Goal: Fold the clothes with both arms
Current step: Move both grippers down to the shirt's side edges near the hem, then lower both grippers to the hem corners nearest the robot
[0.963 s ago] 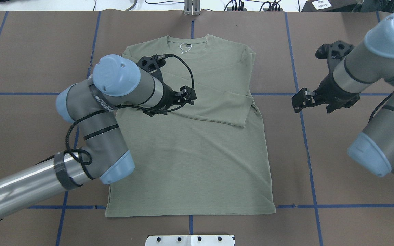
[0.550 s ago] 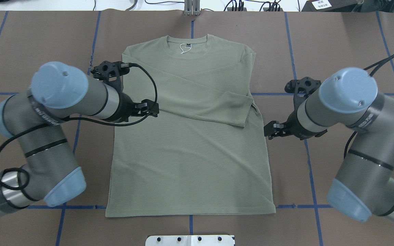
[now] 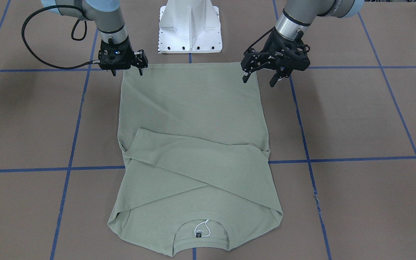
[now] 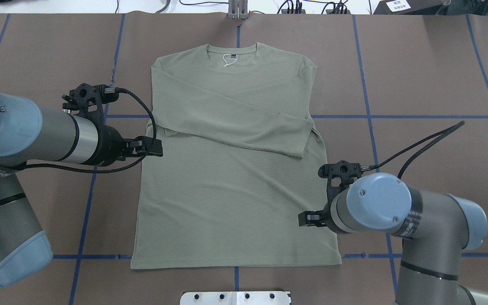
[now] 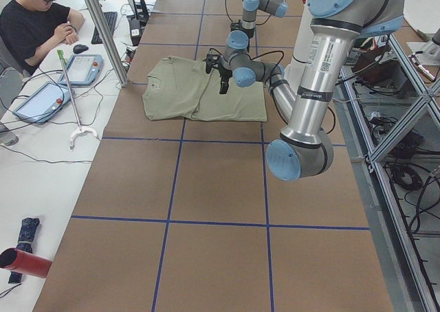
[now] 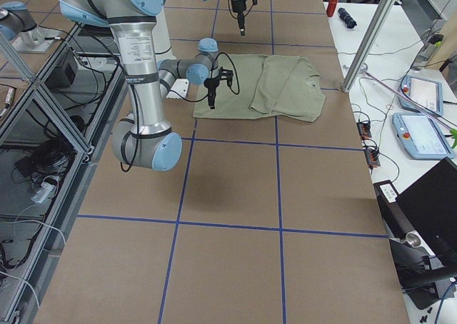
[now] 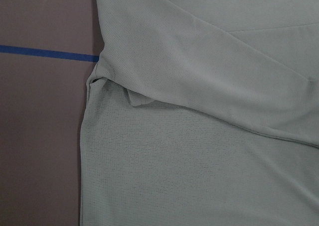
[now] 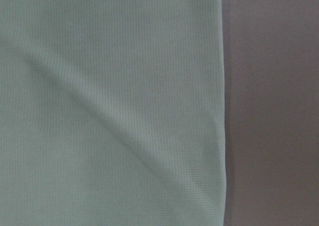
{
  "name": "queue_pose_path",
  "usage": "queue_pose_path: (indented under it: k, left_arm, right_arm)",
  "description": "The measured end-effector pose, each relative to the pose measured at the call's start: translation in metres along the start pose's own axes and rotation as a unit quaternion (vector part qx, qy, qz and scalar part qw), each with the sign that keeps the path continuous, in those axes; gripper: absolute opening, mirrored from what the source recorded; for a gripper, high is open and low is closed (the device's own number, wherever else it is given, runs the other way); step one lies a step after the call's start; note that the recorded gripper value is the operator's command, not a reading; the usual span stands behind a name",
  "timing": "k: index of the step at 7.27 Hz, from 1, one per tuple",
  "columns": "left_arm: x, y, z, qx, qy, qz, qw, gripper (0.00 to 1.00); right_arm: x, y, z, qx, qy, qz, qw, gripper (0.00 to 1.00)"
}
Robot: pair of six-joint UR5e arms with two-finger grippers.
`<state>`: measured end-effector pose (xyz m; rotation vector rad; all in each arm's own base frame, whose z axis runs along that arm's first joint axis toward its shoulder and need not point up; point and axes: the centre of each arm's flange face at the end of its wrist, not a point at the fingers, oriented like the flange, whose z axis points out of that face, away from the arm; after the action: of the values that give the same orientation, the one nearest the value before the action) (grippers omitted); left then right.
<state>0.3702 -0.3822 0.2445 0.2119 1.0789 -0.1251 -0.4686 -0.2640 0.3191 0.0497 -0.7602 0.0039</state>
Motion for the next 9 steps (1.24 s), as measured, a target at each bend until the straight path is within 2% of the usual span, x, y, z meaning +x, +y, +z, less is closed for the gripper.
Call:
queue_pose_path:
  k: [2, 8, 9]
  left_arm:
    - [0.002, 0.003, -0.001, 0.005, 0.001, 0.001, 1.0, 0.99]
    - [0.005, 0.004, 0.0, 0.012, 0.001, 0.003, 0.9999, 0.99]
    - [0.005, 0.004, 0.0, 0.012, 0.001, 0.003, 0.9999, 0.99]
  right_arm:
    - [0.009, 0.031, 0.02, 0.001, -0.008, 0.0, 1.0, 1.0]
    - [0.024, 0.042, 0.04, -0.016, 0.011, 0.029, 0.9994, 0.98]
    - [0.023, 0.042, 0.046, -0.022, 0.015, 0.029, 0.9992, 0.94]
